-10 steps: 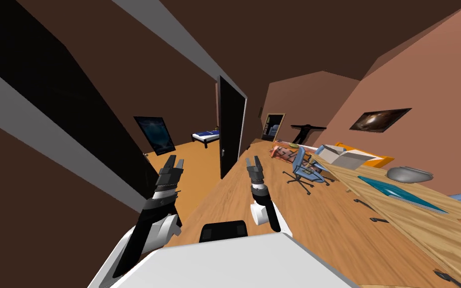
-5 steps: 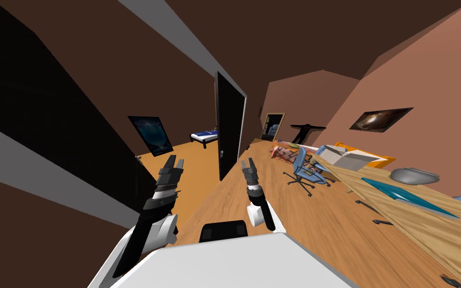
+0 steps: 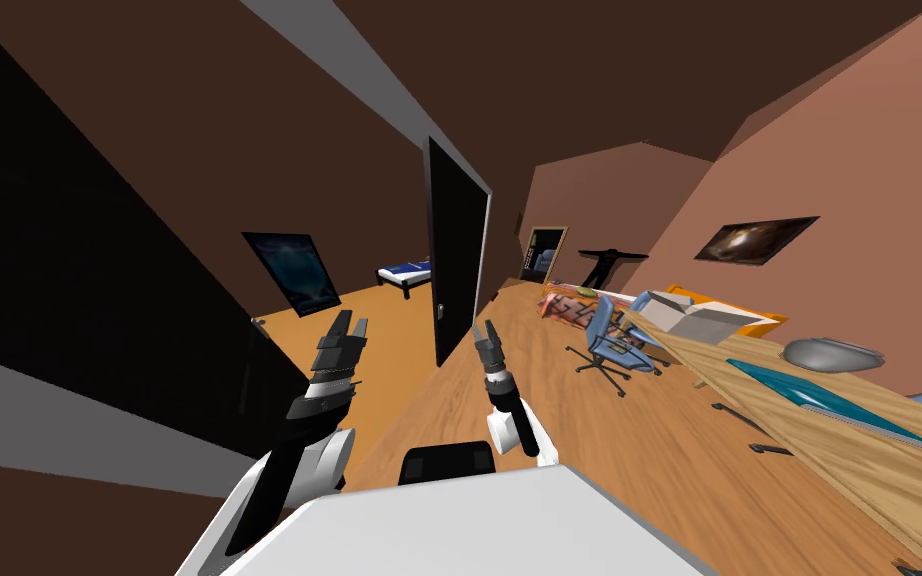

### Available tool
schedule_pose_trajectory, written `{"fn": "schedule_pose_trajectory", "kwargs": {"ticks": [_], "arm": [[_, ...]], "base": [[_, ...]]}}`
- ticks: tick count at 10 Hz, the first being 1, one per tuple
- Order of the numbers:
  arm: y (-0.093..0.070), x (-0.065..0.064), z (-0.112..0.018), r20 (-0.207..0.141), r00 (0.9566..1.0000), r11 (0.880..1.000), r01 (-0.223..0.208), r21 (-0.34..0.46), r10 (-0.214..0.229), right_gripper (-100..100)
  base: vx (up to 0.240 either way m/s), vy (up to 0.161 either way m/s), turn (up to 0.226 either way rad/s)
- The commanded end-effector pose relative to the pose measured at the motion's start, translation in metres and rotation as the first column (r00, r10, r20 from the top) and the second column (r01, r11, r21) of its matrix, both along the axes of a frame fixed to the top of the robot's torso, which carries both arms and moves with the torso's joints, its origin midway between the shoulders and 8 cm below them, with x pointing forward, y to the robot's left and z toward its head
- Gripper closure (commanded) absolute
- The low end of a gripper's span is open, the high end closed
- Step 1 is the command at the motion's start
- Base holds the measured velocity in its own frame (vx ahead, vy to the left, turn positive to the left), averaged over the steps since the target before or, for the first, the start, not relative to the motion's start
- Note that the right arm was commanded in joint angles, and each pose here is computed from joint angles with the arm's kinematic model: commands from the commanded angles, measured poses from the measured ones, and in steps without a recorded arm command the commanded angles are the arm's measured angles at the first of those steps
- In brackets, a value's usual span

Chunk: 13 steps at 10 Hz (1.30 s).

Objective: Push the door open

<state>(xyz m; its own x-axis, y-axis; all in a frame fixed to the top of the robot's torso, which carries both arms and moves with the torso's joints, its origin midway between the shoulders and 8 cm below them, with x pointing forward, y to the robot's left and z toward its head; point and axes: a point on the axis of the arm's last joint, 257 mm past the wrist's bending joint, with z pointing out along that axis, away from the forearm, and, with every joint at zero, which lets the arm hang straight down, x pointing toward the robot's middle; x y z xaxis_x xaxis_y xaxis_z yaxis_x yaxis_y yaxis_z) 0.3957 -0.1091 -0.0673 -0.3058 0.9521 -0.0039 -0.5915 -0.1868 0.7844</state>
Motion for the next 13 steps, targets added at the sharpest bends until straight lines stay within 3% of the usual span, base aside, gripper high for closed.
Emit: {"fn": "schedule_pose_trajectory", "kwargs": {"ticks": [1,5,8,12,13], "arm": [[0.015,0.001,-0.011,-0.024,0.9991,0.999,-0.036,-0.002,0.036,-100],[0.049,0.002,-0.041,-0.081,0.9896,0.993,-0.12,-0.009,0.119,-100],[0.07,0.0,-0.06,-0.116,0.9789,0.985,-0.171,-0.015,0.168,-100],[0.096,-0.004,-0.085,-0.164,0.9593,0.971,-0.237,-0.024,0.23,-100],[0.109,-0.007,-0.098,-0.188,0.9473,0.962,-0.27,-0.03,0.26,-100]], "base": [[0.154,-0.034,-0.035],[0.132,-0.029,-0.029],[0.097,-0.014,-0.027],[0.101,-0.023,-0.025],[0.162,-0.028,-0.046]]}}
